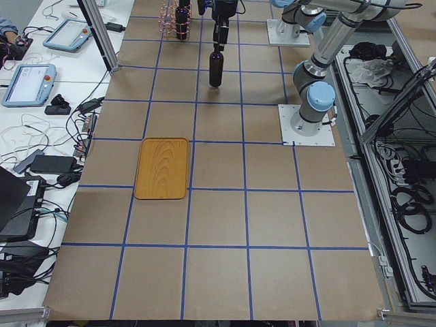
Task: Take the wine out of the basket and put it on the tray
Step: 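Stand the bottle upright on the table center and release it, then move the left gripper over the standing bottle while the right arm withdraws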
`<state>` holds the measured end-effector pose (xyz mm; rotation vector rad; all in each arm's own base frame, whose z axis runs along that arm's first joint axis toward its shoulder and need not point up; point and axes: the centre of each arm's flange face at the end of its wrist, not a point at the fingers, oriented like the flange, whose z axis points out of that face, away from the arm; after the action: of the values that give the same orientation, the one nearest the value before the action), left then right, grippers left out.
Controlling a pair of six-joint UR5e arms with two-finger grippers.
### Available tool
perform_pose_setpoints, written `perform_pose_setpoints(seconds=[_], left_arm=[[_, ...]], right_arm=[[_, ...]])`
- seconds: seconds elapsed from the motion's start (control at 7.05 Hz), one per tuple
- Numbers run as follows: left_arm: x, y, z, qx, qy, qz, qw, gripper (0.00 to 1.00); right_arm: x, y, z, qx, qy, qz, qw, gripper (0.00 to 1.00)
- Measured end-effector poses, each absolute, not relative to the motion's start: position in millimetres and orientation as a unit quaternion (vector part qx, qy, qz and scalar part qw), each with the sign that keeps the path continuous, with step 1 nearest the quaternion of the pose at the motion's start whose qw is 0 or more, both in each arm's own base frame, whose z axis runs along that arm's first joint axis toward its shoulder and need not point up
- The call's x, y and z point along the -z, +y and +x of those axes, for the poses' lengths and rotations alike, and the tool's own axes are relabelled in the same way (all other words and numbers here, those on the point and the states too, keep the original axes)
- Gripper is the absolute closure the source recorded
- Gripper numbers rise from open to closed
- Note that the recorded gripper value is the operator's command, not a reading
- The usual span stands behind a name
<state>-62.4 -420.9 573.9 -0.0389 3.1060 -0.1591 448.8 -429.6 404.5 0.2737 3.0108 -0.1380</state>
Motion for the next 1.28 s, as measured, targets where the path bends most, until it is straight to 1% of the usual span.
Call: perform_pose_setpoints(seconds=[0.28,0.57,0.85,1.28], left_arm=[[-575,-419,-61,0.051,0.998,-0.014,0.018,0.00],[-576,-418,-60,0.051,0.998,-0.015,0.019,0.00],[-576,-417,-61,0.049,0.999,-0.015,0.019,0.00],[-574,-413,-66,0.045,0.999,-0.028,0.014,0.00]], right_arm=[[-397,-426,449,0.039,0.993,0.092,0.054,0.01],[-401,-423,451,0.043,0.992,0.099,0.057,0.00],[-425,-428,446,0.061,0.990,0.109,0.068,0.00],[-477,-465,383,0.087,0.988,0.110,0.067,0.00]])
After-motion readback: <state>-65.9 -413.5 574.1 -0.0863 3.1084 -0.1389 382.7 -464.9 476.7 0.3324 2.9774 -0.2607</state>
